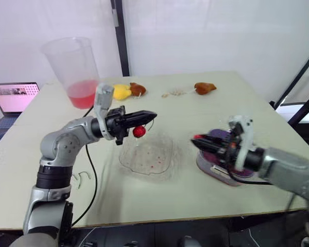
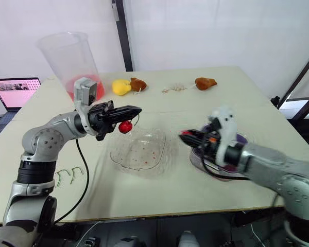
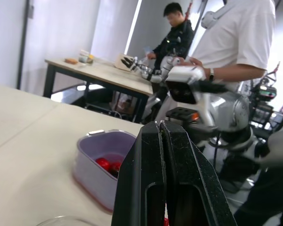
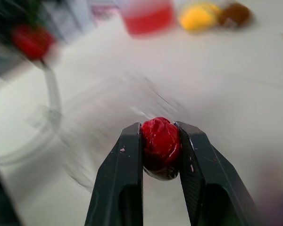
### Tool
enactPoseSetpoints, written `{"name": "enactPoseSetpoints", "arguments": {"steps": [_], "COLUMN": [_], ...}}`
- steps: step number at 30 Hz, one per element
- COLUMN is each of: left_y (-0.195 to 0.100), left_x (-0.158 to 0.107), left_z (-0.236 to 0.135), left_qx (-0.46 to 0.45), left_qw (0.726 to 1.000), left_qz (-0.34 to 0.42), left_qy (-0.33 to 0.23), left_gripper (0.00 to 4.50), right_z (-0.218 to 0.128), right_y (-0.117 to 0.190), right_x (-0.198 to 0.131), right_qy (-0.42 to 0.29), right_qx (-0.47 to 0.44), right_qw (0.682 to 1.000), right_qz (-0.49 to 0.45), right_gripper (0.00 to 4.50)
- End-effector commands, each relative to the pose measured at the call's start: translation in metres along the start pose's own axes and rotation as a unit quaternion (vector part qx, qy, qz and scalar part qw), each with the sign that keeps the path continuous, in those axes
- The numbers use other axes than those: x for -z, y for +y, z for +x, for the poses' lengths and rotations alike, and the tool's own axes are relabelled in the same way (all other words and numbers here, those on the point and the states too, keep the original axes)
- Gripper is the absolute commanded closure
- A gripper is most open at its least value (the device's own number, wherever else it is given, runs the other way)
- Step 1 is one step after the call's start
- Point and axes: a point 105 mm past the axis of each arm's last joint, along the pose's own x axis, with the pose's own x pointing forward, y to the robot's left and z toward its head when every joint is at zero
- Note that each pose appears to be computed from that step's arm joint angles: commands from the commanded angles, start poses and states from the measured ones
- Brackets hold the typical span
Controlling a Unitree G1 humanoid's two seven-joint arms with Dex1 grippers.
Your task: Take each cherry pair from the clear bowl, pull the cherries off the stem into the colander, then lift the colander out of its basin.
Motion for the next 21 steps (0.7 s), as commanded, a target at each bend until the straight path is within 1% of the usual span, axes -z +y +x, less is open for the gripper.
{"name": "enactPoseSetpoints", "arguments": {"steps": [1, 3, 5, 10, 12, 15, 18, 19, 21], "left_y": [-0.002, -0.003, -0.002, 0.0, 0.002, 0.003, 0.004, 0.003, 0.001], "left_x": [-0.011, -0.009, -0.008, -0.007, -0.007, -0.008, -0.01, -0.01, -0.009], "left_z": [-0.003, -0.003, -0.003, -0.003, -0.004, -0.004, -0.003, -0.001, 0.0], "left_qx": [-0.004, -0.005, -0.009, -0.026, -0.036, -0.046, -0.053, -0.05, -0.045], "left_qw": [0.999, 0.999, 0.999, 0.999, 0.998, 0.998, 0.997, 0.997, 0.998], "left_qz": [0.03, 0.031, 0.032, 0.037, 0.04, 0.042, 0.043, 0.04, 0.034], "left_qy": [-0.014, -0.014, -0.015, -0.018, -0.021, -0.025, -0.032, -0.036, -0.039], "left_gripper": [4.5, 4.5, 4.5, 4.5, 4.5, 4.5, 4.5, 4.5, 4.5], "right_z": [-0.017, -0.025, -0.03, -0.035, -0.038, -0.041, -0.04, -0.038, -0.034], "right_y": [-0.03, -0.044, -0.05, -0.061, -0.062, -0.063, -0.058, -0.052, -0.041], "right_x": [0.003, 0.016, 0.027, 0.038, 0.032, 0.018, -0.001, -0.008, -0.015], "right_qy": [0.022, 0.057, 0.083, 0.108, 0.106, 0.099, 0.075, 0.061, 0.042], "right_qx": [0.057, 0.08, 0.082, 0.096, 0.098, 0.1, 0.088, 0.071, 0.043], "right_qw": [0.997, 0.994, 0.992, 0.988, 0.988, 0.987, 0.99, 0.992, 0.995], "right_qz": [-0.037, -0.045, -0.047, -0.057, -0.061, -0.073, -0.081, -0.085, -0.078], "right_gripper": [3.51, 3.51, 3.51, 3.51, 2.92, 1.71, 0.18, 0.03, 0.03]}}
